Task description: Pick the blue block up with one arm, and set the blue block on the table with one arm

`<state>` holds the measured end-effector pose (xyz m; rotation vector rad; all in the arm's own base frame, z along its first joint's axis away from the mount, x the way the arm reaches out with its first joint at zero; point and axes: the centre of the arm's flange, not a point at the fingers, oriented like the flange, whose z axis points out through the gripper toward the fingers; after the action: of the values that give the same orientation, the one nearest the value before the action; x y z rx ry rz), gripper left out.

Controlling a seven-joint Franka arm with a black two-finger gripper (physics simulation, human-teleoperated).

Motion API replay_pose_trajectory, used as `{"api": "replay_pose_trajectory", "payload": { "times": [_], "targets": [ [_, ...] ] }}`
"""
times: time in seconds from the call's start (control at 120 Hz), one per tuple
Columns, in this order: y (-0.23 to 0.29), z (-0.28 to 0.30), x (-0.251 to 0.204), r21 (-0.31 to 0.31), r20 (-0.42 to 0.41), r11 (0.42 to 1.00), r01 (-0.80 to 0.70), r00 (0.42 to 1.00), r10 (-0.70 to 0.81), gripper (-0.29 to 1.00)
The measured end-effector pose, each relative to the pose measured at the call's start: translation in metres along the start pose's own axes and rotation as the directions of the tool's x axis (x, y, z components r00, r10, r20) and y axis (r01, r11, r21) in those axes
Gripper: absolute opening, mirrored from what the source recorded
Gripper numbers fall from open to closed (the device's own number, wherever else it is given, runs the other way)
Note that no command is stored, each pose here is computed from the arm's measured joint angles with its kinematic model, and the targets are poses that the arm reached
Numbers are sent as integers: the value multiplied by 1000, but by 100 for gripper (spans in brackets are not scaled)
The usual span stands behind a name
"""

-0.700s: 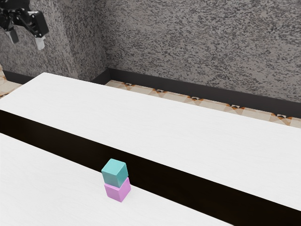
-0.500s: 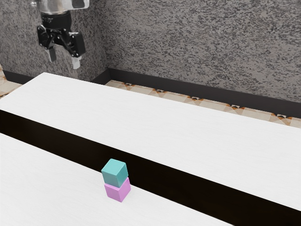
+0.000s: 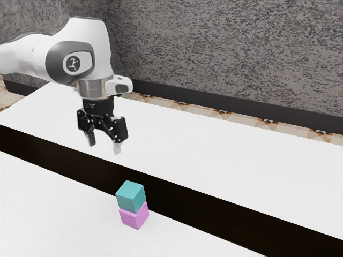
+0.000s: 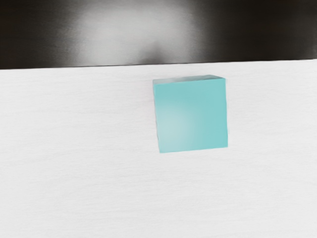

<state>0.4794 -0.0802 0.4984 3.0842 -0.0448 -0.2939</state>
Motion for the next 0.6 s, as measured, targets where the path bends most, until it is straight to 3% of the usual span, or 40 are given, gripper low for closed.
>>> {"api": "replay_pose_trajectory", "payload": {
  "times": [0.242,0.6],
  "targets": [
    [25,61,3,-29,-2,999,28,1000,-28,70],
    [33,113,12,-6,43,995,96,995,-96,70]
  ]
}}
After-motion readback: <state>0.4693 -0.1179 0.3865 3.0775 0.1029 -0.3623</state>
